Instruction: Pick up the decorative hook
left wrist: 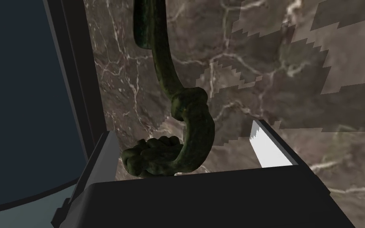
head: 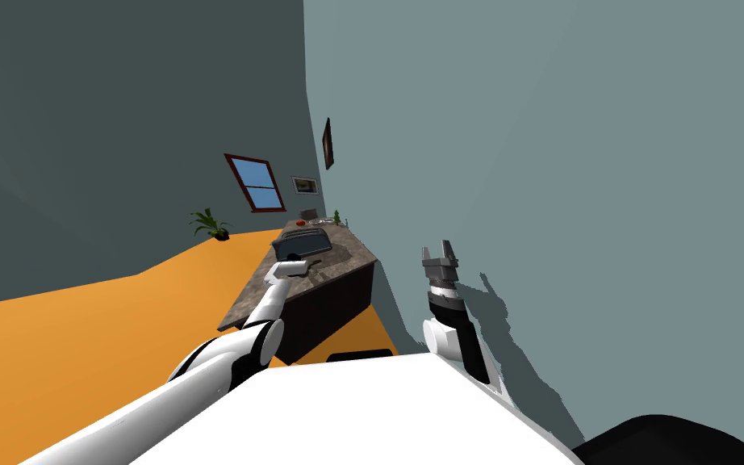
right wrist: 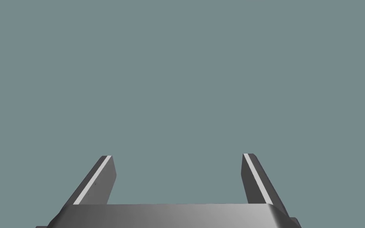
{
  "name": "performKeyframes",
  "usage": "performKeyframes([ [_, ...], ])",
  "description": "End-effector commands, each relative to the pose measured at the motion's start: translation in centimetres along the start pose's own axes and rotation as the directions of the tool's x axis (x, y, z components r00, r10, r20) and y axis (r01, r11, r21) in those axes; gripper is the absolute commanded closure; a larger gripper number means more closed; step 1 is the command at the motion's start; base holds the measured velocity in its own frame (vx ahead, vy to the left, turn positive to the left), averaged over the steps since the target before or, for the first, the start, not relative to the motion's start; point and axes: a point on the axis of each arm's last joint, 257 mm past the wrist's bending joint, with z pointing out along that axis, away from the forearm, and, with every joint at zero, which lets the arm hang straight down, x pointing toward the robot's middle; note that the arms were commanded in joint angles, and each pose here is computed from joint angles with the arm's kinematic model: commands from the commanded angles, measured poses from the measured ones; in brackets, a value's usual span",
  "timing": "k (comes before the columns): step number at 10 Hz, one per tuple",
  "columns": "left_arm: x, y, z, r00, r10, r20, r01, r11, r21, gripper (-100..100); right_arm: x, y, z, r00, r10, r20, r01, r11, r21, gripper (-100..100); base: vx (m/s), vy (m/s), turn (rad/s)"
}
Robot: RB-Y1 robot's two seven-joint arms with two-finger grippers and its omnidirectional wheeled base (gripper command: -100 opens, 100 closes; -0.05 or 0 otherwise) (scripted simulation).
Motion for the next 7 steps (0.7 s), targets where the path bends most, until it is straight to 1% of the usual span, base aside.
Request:
performKeyframes([
  [1, 0.14, -0.1, 0.4, 1.0, 0.007, -0.008, -0.007, 1.0, 0.001, -100, 0.0, 0.0, 0.0, 1.0, 0.0, 0.0, 0.0, 1.0, 0.0, 0, 0.012, -0.031, 0.066],
  [2, 0.22, -0.14, 0.67, 1.0, 0.01, -0.012, -0.01, 1.0, 0.0, -100, 0.0, 0.0, 0.0, 1.0, 0.0, 0.0, 0.0, 1.0, 0.0, 0, 0.019, -0.032, 0.056],
  [3, 0.12, -0.09, 0.53, 1.0, 0.007, -0.009, -0.007, 1.0, -0.001, -100, 0.0, 0.0, 0.0, 1.0, 0.0, 0.0, 0.0, 1.0, 0.0, 0, 0.01, -0.015, 0.011],
  [4, 0.13, -0.13, 0.57, 1.0, 0.009, -0.01, -0.009, 1.0, 0.001, 100, 0.0, 0.0, 0.0, 1.0, 0.0, 0.0, 0.0, 1.0, 0.0, 0, 0.0, 0.0, 0.0],
  [7, 0.2, -0.13, 0.55, 1.0, 0.015, -0.01, -0.015, 1.0, 0.001, 100, 0.0, 0.0, 0.0, 1.0, 0.0, 0.0, 0.0, 1.0, 0.0, 0, 0.001, 0.001, -0.004],
])
